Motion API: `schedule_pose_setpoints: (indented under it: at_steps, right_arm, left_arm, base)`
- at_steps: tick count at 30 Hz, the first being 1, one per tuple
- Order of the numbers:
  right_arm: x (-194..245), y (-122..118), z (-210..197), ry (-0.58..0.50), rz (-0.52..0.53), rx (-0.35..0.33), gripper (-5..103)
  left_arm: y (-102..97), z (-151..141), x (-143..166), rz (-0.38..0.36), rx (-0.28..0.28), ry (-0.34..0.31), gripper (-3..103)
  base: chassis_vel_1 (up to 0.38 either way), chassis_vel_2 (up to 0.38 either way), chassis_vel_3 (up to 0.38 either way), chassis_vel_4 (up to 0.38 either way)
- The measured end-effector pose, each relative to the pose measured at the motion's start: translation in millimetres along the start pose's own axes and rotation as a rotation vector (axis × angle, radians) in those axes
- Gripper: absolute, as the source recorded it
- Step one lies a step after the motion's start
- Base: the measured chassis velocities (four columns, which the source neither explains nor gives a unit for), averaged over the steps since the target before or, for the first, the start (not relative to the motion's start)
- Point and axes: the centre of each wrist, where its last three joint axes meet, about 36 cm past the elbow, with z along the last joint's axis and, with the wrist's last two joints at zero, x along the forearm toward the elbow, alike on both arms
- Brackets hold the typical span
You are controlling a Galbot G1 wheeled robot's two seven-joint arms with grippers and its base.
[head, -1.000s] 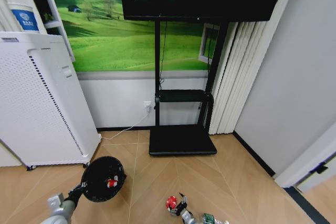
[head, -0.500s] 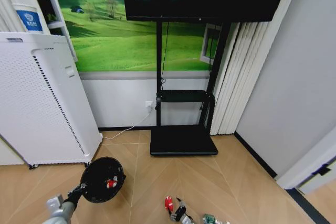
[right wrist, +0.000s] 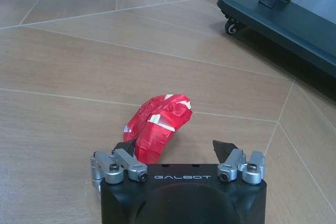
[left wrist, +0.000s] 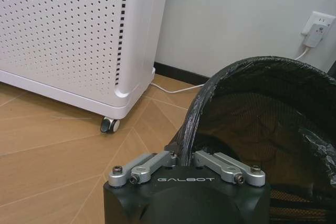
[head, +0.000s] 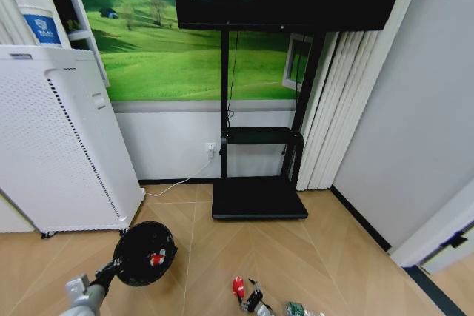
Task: Pick up the trash bin and place the garbage on the floor into it.
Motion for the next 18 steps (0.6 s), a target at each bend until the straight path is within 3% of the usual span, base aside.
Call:
schedule_pose_setpoints:
  at_steps: [10,12,14,16,18]
  right_arm:
    - [0.0,0.2,0.0,0.000,0.002,-0.001,84]
    - [0.7,-10.0,-4.6,-0.051,0.015,-0.074,84]
    - [-0.1,-14.8,-9.3,-0.076,0.020,-0.099,84]
    - [-4.7,-38.9,-25.8,-0.135,0.078,-0.145,74]
    - [-6.6,-46.0,-32.2,-0.154,0.098,-0.157,69]
  left_arm:
    - [0.0,0.0,0.0,0.000,0.000,0.000,2]
    - [2.0,2.5,-1.0,-0.005,-0.001,0.005,2]
    - [2.2,3.5,-1.6,-0.007,-0.002,0.007,2]
    - [-0.9,5.6,-3.8,0.000,-0.004,0.012,2]
    - [-2.6,6.1,-4.4,0.005,-0.004,0.014,2]
  base:
    - [0.000,0.000,0.000,0.000]
    - [0.000,0.000,0.000,0.000]
    - [0.000,0.000,0.000,0.000]
    - [0.000,0.000,0.000,0.000]
    - [0.000,0.000,0.000,0.000]
